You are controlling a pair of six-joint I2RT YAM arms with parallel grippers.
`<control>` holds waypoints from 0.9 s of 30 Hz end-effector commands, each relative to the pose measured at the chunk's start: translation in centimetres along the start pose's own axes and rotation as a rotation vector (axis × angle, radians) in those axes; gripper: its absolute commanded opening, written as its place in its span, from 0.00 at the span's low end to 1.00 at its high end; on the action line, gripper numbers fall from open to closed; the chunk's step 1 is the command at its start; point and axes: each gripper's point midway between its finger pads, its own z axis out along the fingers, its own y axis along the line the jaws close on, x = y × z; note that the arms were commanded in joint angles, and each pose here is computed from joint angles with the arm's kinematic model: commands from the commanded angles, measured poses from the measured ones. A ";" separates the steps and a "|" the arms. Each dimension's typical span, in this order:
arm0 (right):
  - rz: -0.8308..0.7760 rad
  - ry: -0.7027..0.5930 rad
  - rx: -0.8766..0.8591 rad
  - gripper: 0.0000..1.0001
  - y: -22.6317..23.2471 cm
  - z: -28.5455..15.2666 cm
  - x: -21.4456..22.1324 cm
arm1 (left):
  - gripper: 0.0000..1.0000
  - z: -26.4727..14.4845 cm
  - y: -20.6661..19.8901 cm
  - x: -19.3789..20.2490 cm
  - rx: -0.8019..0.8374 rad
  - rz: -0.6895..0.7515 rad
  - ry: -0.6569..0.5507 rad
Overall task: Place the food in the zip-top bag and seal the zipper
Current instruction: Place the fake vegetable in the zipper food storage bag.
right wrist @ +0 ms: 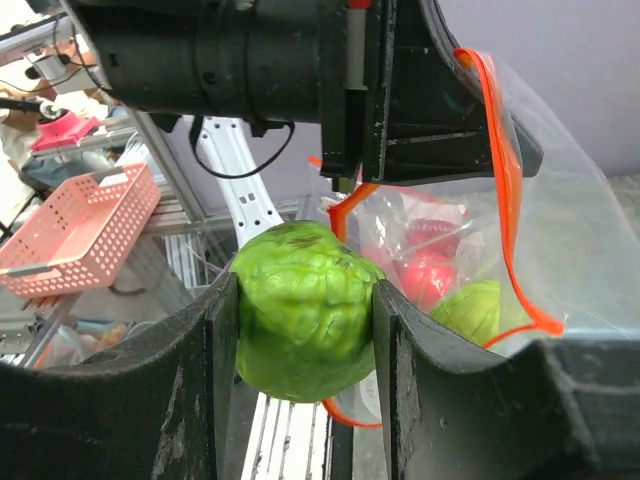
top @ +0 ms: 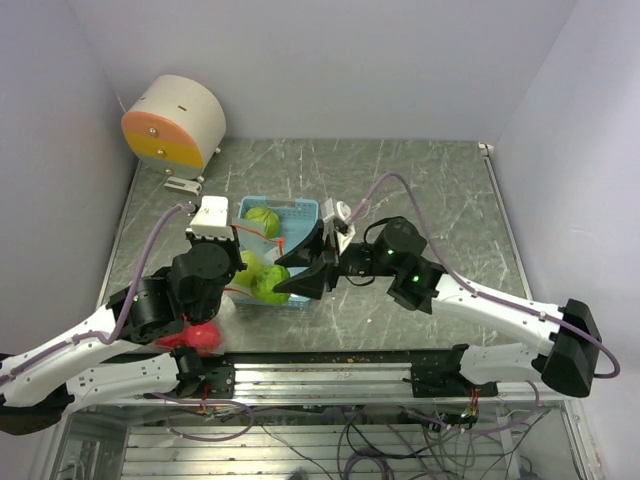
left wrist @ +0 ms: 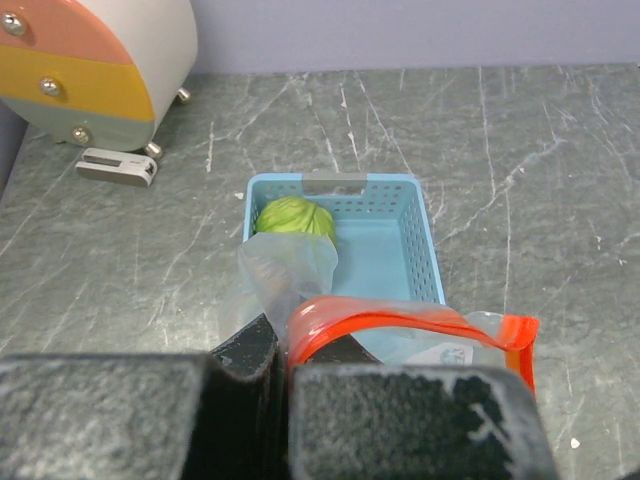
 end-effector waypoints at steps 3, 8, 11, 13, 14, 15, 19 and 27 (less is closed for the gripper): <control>-0.022 -0.048 0.186 0.04 -3.5 2.1 -0.4 | 0.07 0.0 -1.9 -1.5 0.074 -0.072 -0.025; -0.079 0.014 0.497 0.16 -9.1 3.4 0.9 | 0.07 -0.2 -1.9 -1.4 0.090 -0.079 -0.015; -0.108 0.065 0.651 0.41 -11.6 3.2 2.5 | 0.07 -0.5 -1.5 -1.2 0.090 -0.079 -0.007; -0.121 0.075 0.679 0.62 -12.0 3.1 2.8 | 0.07 -0.7 -1.1 -1.2 0.085 -0.083 -0.006; -0.126 0.077 0.680 0.73 -11.9 3.1 2.8 | 0.07 -0.7 -0.9 -1.1 0.082 -0.084 -0.007; -0.132 0.076 0.675 0.83 -11.7 3.0 2.7 | 0.07 -0.8 -0.8 -1.1 0.079 -0.084 -0.009; -0.160 0.060 0.633 1.00 -10.1 2.6 1.6 | 0.07 -0.7 -0.2 -0.8 0.057 -0.078 -0.017; -0.148 -0.025 0.572 1.00 -6.1 -0.4 -1.1 | 0.07 -0.6 1.3 -0.2 -0.025 -0.056 -0.014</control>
